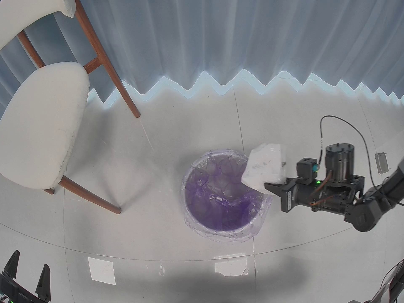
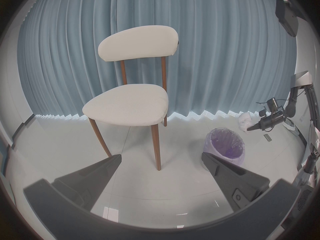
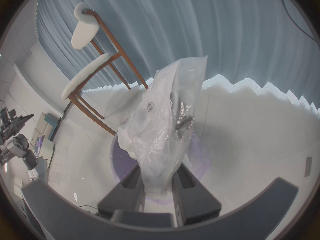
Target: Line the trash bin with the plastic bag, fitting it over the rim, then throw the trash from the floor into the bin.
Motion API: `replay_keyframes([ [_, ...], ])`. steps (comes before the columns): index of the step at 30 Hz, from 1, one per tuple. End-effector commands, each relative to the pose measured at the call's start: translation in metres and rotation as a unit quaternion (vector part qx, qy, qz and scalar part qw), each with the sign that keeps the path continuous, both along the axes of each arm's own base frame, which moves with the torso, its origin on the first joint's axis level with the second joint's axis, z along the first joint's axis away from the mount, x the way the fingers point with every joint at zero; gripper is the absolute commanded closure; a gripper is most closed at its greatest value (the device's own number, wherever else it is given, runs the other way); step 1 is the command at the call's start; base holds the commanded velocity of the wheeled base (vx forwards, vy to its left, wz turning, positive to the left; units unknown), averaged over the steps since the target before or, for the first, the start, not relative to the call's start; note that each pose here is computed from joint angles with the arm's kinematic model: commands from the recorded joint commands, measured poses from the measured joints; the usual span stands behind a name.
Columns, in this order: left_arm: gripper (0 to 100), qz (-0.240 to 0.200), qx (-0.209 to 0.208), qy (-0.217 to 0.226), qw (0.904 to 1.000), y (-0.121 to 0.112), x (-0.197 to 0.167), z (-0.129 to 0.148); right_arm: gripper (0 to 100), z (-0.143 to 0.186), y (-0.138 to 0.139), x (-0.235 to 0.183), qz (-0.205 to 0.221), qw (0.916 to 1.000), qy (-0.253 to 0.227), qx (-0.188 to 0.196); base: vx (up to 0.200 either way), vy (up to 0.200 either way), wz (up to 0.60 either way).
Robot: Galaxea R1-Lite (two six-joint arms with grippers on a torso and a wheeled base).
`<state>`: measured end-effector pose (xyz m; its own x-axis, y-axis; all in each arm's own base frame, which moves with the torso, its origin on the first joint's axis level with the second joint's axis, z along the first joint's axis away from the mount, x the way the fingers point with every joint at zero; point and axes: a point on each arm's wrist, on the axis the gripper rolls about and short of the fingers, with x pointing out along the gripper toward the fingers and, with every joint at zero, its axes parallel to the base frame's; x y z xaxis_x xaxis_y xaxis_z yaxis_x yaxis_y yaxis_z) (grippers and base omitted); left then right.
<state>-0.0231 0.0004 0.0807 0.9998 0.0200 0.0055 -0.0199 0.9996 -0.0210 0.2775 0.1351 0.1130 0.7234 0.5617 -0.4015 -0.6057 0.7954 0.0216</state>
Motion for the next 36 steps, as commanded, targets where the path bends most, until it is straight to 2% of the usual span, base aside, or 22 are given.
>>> replay_keyframes([
  [1, 0, 0.000, 0.000, 0.002, 1.0000, 0.000, 0.000, -0.005, 100, -0.052, 0.041, 0.034, 0.021, 0.9985, 0.041, -0.030, 0.000, 0.000, 0.00],
  [14, 0, 0.001, -0.003, 0.001, 1.0000, 0.000, 0.000, -0.005, 100, -0.091, 0.063, 0.077, -0.010, 0.9986, 0.049, -0.017, 0.000, 0.000, 0.00],
  [29, 0, 0.001, -0.003, 0.001, 1.0000, 0.000, 0.000, -0.005, 100, -0.093, 0.083, 0.074, 0.001, 0.9990, 0.042, -0.017, 0.000, 0.000, 0.00],
  [30, 0, 0.001, -0.003, 0.001, 1.0000, 0.000, 0.000, -0.005, 0, -0.093, 0.083, 0.074, 0.001, 0.9990, 0.042, -0.017, 0.000, 0.000, 0.00],
  [36, 0, 0.001, -0.003, 0.001, 1.0000, 0.000, 0.000, -0.005, 0, -0.083, 0.086, 0.069, 0.002, 0.9994, 0.034, -0.011, 0.000, 0.000, 0.00],
])
